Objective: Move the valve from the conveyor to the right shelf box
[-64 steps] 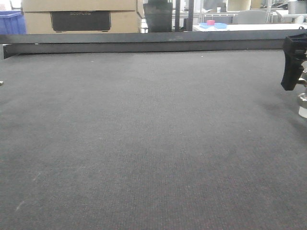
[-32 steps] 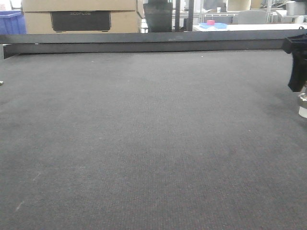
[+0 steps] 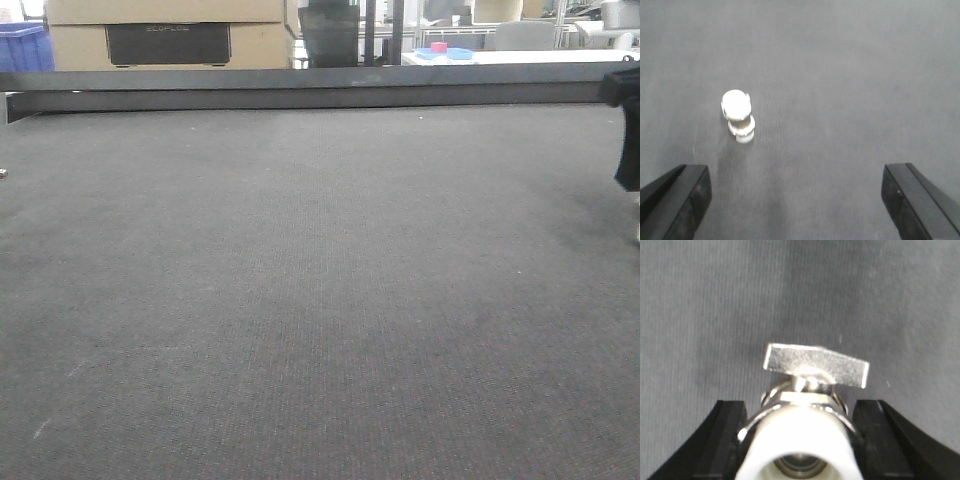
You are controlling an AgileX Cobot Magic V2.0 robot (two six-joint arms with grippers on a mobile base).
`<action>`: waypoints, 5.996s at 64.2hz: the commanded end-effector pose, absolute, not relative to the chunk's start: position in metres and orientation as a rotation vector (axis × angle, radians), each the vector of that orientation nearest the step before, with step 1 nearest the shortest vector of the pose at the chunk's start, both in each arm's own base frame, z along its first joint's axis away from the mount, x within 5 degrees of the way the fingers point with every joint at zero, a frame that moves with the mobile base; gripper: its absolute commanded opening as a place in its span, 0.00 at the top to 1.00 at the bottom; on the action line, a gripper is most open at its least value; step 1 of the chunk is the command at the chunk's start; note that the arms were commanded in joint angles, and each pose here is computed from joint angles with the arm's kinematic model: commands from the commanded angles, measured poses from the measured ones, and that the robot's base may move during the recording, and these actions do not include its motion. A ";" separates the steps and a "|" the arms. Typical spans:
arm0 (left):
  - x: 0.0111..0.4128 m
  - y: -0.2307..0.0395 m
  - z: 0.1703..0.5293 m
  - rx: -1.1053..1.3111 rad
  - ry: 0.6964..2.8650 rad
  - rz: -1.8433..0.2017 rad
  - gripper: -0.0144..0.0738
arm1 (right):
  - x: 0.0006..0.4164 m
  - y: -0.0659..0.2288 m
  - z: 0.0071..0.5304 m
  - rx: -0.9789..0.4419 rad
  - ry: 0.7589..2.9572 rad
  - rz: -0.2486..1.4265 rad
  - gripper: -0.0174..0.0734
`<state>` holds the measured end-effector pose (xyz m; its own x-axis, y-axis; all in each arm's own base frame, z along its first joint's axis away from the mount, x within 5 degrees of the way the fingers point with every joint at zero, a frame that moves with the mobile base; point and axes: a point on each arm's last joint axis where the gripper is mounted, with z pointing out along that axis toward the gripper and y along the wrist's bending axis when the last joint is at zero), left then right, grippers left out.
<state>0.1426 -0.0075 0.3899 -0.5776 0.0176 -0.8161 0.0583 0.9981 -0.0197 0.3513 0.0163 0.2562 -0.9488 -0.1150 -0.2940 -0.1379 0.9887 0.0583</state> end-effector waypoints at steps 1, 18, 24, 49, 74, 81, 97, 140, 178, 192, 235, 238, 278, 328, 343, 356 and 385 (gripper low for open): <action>0.163 -0.007 0.397 0.064 2.275 -0.030 0.16 | 0.343 0.015 0.283 -0.201 2.752 0.089 0.98; 0.235 0.007 0.402 0.074 2.456 0.118 0.16 | 0.319 0.016 0.323 -0.194 2.645 0.100 0.98; 0.263 0.018 0.389 0.084 2.567 0.132 0.16 | 0.311 0.016 0.334 -0.192 2.615 0.105 0.98; 0.353 0.050 0.336 0.137 2.735 0.078 0.16 | 0.304 0.016 0.345 -0.191 2.580 0.104 0.98; 0.402 0.054 0.275 0.130 2.832 0.000 0.16 | 0.305 0.016 0.345 -0.189 2.574 0.106 0.98; 0.407 0.055 0.262 0.130 2.863 -0.009 0.16 | 0.305 0.016 0.345 -0.189 2.574 0.106 0.98; 0.412 0.056 0.247 0.130 2.892 -0.017 0.16 | 0.305 0.016 0.345 -0.189 2.574 0.106 0.98; 0.406 0.053 0.270 0.131 2.918 -0.035 0.96 | 0.304 0.016 0.345 -0.189 2.574 0.106 0.98; 0.325 0.009 0.424 0.152 2.499 -0.018 0.96 | 0.289 0.024 0.411 -0.199 2.458 0.204 0.98; 0.291 0.004 0.457 0.113 2.396 -0.023 0.96 | 0.281 0.043 0.446 -0.292 2.369 0.229 0.98; 0.248 0.004 0.490 0.106 2.275 0.021 0.96 | 0.252 0.044 0.486 -0.345 2.250 0.078 0.98; 0.248 0.004 0.490 0.106 2.275 0.021 0.96 | 0.249 0.044 0.489 -0.343 2.233 0.078 0.98; 0.248 0.004 0.490 0.106 2.275 0.020 0.96 | 0.246 0.043 0.494 -0.335 2.189 0.078 0.98; 0.248 0.004 0.490 0.106 2.275 0.020 0.96 | 0.246 0.043 0.494 -0.335 2.189 0.078 0.98; 0.248 0.004 0.490 0.106 2.275 0.020 0.96 | 0.246 0.043 0.494 -0.335 2.189 0.078 0.98; 0.248 0.004 0.490 0.106 2.275 0.020 0.96 | 0.246 0.043 0.494 -0.335 2.189 0.078 0.98; 0.248 0.004 0.490 0.106 2.275 0.020 0.96 | 0.251 0.044 0.493 -0.333 2.182 0.077 0.98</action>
<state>0.2529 0.0068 0.4809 -0.6873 0.0918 -0.7205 0.0685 0.9958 0.0615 0.2508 0.0452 0.4806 -0.6345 -0.2186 -0.7414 -0.2819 0.9586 -0.0414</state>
